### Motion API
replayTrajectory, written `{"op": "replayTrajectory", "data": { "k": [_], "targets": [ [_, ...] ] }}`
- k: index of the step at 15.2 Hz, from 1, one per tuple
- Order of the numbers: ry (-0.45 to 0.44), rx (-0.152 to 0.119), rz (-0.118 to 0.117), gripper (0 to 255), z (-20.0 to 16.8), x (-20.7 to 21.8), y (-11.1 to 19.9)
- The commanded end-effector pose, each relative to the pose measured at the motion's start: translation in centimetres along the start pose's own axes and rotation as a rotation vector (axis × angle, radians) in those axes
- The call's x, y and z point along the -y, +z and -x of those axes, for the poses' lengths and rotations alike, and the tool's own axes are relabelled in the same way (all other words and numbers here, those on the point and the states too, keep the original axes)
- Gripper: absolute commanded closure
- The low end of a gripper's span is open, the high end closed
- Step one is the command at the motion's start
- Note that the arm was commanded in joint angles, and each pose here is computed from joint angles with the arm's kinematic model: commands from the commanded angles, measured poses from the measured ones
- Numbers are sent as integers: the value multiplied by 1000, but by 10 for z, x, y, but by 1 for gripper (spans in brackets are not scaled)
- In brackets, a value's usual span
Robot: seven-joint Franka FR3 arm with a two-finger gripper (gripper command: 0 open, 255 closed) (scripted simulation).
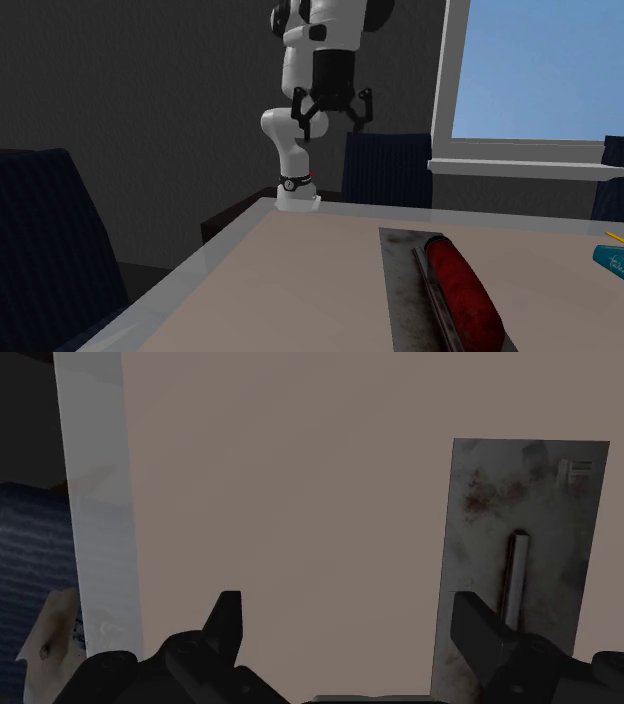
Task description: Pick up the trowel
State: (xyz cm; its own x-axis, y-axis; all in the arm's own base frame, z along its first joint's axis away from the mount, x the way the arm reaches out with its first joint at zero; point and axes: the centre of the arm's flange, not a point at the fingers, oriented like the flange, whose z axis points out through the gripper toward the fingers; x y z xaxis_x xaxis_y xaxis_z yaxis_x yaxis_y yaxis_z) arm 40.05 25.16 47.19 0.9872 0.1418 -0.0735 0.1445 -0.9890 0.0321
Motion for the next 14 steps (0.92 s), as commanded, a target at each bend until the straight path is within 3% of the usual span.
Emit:
{"op": "replayTrajectory", "data": {
  "k": [1,14],
  "targets": [
    [6,-1,-2,0,-15,18,11],
    [37,-5,-4,0,-113,148,64]
  ]
}}
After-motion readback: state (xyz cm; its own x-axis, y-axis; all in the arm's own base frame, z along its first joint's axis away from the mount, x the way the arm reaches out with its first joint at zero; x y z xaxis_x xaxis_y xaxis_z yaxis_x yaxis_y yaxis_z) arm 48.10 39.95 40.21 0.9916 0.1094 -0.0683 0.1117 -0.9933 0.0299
